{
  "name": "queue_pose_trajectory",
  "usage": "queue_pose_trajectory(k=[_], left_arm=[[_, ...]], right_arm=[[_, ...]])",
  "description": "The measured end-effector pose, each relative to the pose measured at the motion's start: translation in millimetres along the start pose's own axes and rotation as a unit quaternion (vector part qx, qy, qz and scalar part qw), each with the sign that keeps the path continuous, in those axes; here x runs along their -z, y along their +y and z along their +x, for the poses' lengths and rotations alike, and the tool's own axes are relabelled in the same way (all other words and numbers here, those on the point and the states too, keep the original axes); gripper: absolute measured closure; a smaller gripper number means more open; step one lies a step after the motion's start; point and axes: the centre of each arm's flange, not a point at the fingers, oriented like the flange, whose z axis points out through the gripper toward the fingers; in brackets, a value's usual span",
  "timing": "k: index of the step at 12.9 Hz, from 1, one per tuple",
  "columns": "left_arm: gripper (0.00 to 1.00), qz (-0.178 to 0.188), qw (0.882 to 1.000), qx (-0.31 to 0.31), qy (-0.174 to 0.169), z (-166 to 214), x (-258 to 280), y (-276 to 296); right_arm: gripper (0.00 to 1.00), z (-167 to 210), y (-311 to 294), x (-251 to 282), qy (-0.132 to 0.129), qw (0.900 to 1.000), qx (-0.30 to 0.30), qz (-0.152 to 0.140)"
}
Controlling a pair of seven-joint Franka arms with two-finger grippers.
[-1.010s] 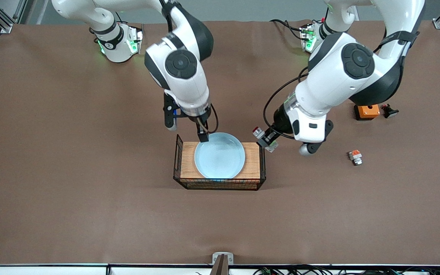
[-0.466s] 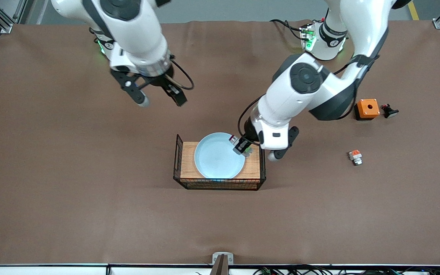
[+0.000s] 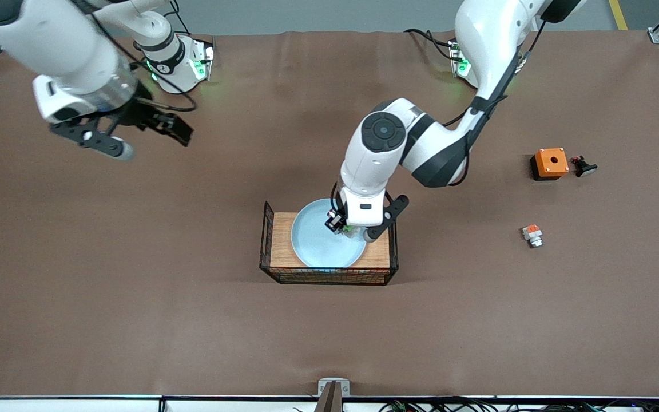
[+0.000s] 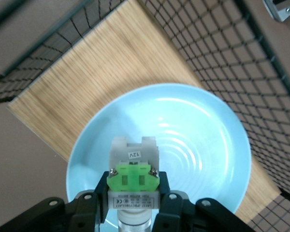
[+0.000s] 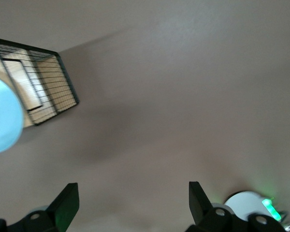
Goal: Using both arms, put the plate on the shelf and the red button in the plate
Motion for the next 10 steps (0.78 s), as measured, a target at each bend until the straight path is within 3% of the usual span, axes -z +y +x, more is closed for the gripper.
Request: queue_pose_trajectory(k=[2, 5, 8, 10], left_arm=[[0.59, 0.002, 1.000, 0.000, 0.000, 0, -7, 1], [0.48, -0.001, 1.000, 0.003, 0.003, 5, -2, 4], [0.16, 0.020, 1.000, 0.005, 0.006, 7, 22, 5], [0.00, 0.009, 1.000, 0.010, 0.014, 16, 74, 9]], right_arm=[[0.00, 24, 43, 1, -0.001, 0.999, 0.046, 0.006], [0.00, 58, 103, 6, 0.010, 0.995, 0.102, 0.017], [0.00, 78, 146, 11, 0.028, 0.991, 0.128, 0.020], [0.00, 81, 154, 16, 0.042, 0.991, 0.130, 0.000]])
